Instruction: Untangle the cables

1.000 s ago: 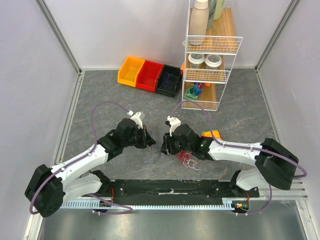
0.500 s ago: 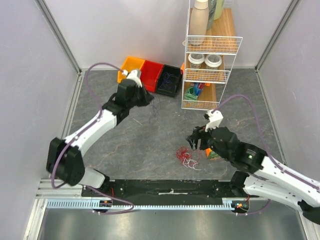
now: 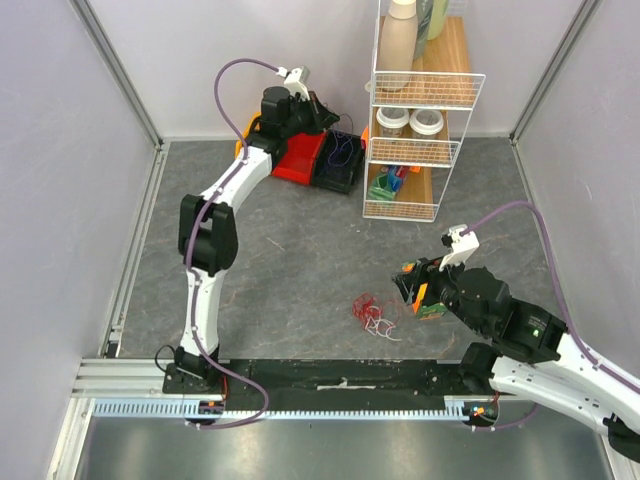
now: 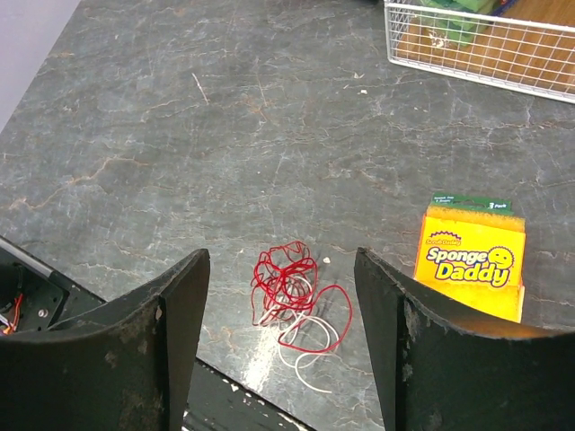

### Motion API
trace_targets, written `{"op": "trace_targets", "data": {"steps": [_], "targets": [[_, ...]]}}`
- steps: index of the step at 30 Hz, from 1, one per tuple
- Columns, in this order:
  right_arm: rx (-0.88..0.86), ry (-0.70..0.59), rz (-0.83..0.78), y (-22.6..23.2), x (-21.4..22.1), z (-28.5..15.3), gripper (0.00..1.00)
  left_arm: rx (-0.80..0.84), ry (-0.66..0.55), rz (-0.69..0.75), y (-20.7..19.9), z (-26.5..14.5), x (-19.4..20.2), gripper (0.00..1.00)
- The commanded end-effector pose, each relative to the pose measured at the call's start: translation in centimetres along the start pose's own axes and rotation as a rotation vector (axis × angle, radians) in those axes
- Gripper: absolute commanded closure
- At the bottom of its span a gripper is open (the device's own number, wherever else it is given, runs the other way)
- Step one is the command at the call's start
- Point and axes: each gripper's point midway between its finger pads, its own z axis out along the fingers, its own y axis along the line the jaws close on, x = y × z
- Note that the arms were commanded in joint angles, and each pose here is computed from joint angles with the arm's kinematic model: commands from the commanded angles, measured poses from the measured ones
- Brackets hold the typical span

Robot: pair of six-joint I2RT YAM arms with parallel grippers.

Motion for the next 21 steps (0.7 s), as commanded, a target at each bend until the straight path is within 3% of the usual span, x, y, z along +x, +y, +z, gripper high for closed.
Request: {"op": "trace_targets", "data": {"steps": [1,8,15,21], "targets": [[0.040,-0.020,-0.011,-0.9,-0.3,-0.1,0.27,0.179,-0.020,0.075,-1.0,3.3,-1.4,0.98],[0.043,-0.054,-0.027,-0.8,-1.4,-0.1,0.26,0.149,0.105,-0.032,4.1,5.3,4.4,0.98],[0.037,-0.029,-0.039,-0.4,-0.7,0.8,0.26,0.006,0.209,0.080,7.1,3.5,8.4,0.98],[0.021,-0.027,-0.015,-0.1,-0.3,1.0,0.25,-0.059,0.314,0.017,7.9,2.5,10.9,0.98]]}}
